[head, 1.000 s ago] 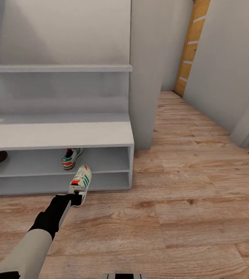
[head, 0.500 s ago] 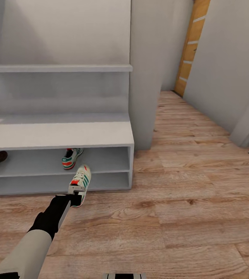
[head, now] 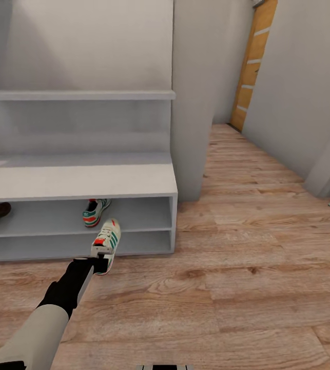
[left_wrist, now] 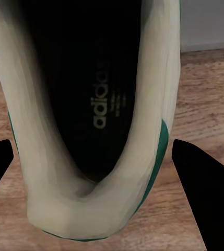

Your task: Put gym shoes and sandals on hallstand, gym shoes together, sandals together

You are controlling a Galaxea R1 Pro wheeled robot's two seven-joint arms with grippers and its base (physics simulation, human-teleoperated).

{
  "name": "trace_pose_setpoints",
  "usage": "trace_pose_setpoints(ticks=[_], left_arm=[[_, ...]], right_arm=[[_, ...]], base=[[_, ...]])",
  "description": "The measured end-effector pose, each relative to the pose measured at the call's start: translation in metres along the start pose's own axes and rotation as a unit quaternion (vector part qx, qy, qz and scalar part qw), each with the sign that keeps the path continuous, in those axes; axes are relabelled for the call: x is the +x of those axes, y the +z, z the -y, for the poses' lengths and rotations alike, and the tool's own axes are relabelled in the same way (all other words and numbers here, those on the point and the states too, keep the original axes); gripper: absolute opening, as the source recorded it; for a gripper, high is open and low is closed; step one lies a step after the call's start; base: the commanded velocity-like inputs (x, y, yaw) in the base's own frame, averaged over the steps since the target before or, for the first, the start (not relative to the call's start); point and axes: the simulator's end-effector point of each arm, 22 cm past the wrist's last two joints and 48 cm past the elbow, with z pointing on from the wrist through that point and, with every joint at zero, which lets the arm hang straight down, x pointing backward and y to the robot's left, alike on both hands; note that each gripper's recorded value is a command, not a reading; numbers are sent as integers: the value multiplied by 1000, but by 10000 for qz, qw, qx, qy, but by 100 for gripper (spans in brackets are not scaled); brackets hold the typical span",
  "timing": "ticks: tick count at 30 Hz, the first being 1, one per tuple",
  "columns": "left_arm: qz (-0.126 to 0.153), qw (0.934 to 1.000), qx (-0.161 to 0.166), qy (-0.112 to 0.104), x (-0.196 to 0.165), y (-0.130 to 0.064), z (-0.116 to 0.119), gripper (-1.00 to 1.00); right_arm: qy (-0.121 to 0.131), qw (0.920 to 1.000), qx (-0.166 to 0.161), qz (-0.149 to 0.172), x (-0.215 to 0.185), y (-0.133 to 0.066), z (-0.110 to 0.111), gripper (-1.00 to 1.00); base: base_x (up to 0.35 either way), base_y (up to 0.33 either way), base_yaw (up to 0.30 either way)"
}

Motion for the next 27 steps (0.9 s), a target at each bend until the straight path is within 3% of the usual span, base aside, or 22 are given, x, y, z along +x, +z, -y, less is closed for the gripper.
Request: trace_pose_setpoints(ticks=[9, 16, 27], left_arm=[[69, 10000, -4, -4, -7, -5, -1, -100], [114, 9999, -7, -9, -11, -9, -1, -100], [117, 9999, -8, -12, -11, -9, -2, -100]], right_arm=[[42, 10000, -11, 53, -5, 0, -1, -100], [68, 9999, -20, 86, -8, -1, -1, -100], [71, 9999, -20, 88, -8, -1, -1, -100]], base=[[14, 0, 0], [222, 0, 0], [76, 0, 0]])
